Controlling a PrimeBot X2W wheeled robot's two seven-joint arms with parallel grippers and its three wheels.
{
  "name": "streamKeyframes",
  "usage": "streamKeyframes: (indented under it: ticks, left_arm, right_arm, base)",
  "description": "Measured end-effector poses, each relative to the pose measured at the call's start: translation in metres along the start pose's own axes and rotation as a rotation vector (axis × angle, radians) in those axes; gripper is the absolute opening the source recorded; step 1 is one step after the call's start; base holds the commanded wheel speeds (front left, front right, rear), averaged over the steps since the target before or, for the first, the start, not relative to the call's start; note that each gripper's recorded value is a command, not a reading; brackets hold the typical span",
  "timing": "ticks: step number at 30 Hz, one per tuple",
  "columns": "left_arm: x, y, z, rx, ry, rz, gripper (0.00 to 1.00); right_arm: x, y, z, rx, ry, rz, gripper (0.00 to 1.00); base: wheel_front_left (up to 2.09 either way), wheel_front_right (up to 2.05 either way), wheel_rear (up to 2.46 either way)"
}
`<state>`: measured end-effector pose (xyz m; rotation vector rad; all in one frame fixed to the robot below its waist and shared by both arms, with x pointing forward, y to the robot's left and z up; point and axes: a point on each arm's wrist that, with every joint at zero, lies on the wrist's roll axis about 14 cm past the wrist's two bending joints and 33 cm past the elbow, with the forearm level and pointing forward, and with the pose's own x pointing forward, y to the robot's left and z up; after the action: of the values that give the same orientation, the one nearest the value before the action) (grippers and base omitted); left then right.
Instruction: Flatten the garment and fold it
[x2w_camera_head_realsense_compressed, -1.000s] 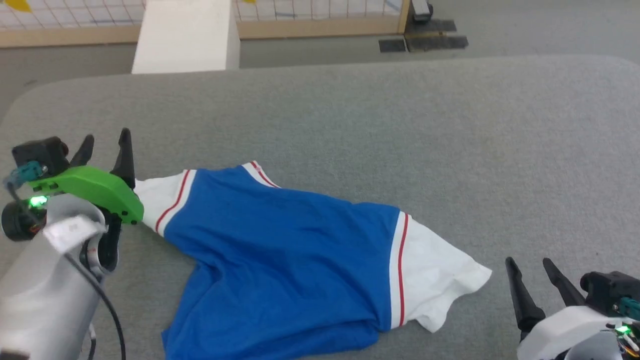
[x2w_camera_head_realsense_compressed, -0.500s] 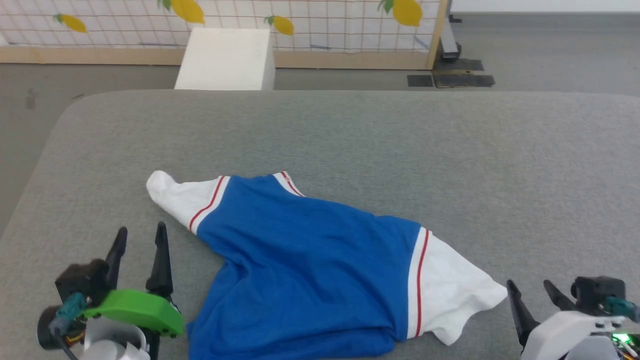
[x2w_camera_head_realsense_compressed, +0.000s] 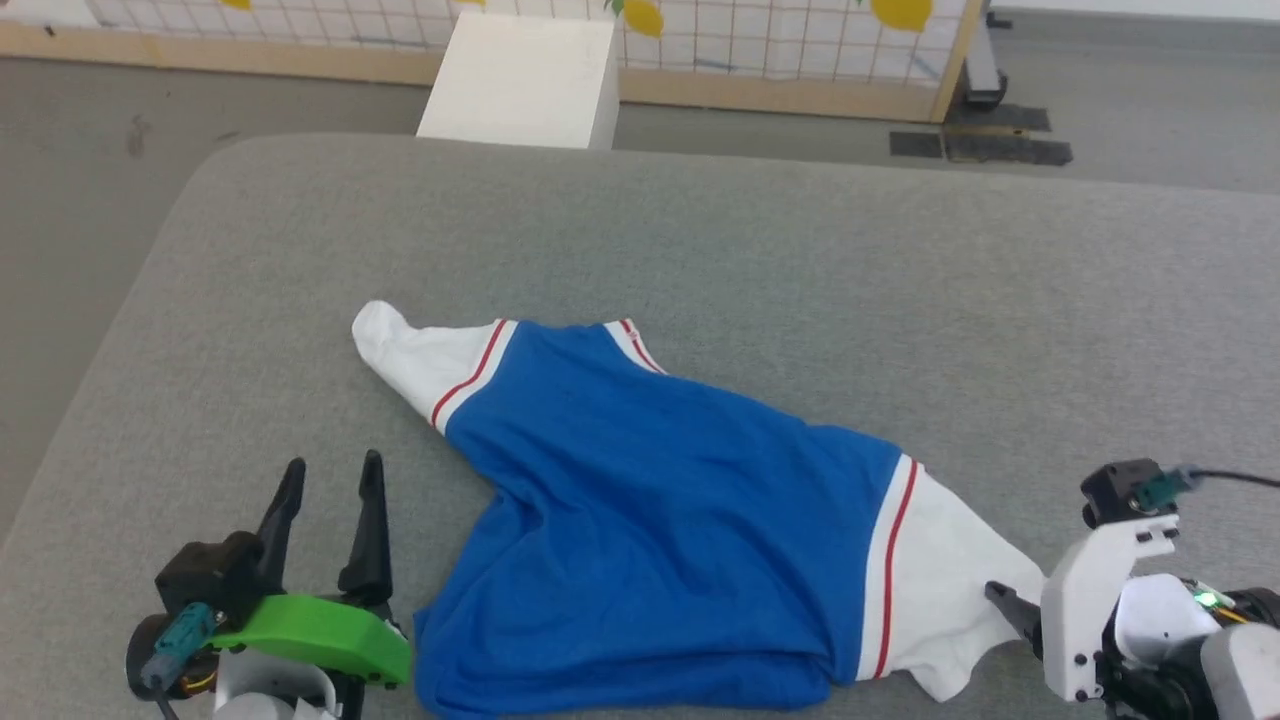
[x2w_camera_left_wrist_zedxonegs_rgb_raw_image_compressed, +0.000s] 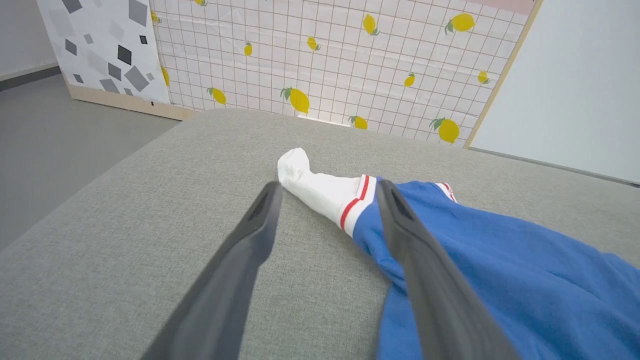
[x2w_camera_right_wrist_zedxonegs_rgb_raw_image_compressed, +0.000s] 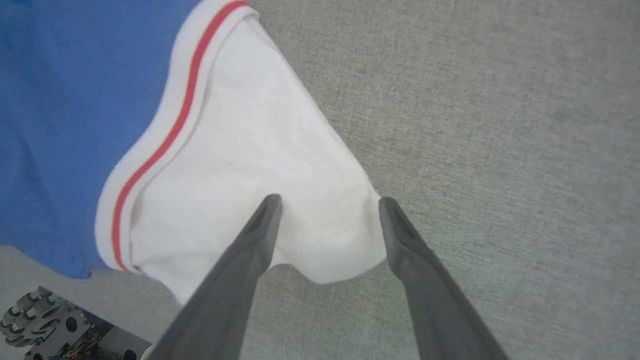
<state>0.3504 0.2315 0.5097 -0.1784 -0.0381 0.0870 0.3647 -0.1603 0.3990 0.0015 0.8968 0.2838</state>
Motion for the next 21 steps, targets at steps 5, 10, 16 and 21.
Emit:
streamKeyframes:
  ticks: [5,10,16,21]
  left_arm:
    - [0.002,0.001,-0.005,0.007,0.011,0.006,1.0]
    - [0.003,0.005,-0.009,0.004,0.019,0.021,1.0]
    - [0.003,0.008,-0.011,-0.002,0.02,0.035,1.0]
    - [0.002,0.011,-0.009,-0.003,0.013,0.039,1.0]
  right_arm:
    - [0.019,0.0,-0.018,-0.018,0.172,0.03,1.0]
    - [0.028,0.007,-0.026,-0.018,0.269,0.068,0.62]
    - [0.03,0.012,-0.03,-0.003,0.312,0.107,0.0]
    - [0.027,0.012,-0.024,-0.03,0.259,0.103,0.0]
  base:
    - [0.0,0.0,0.0]
    - [0.0,0.0,0.0]
    - [0.0,0.0,0.0]
    - [0.0,0.0,0.0]
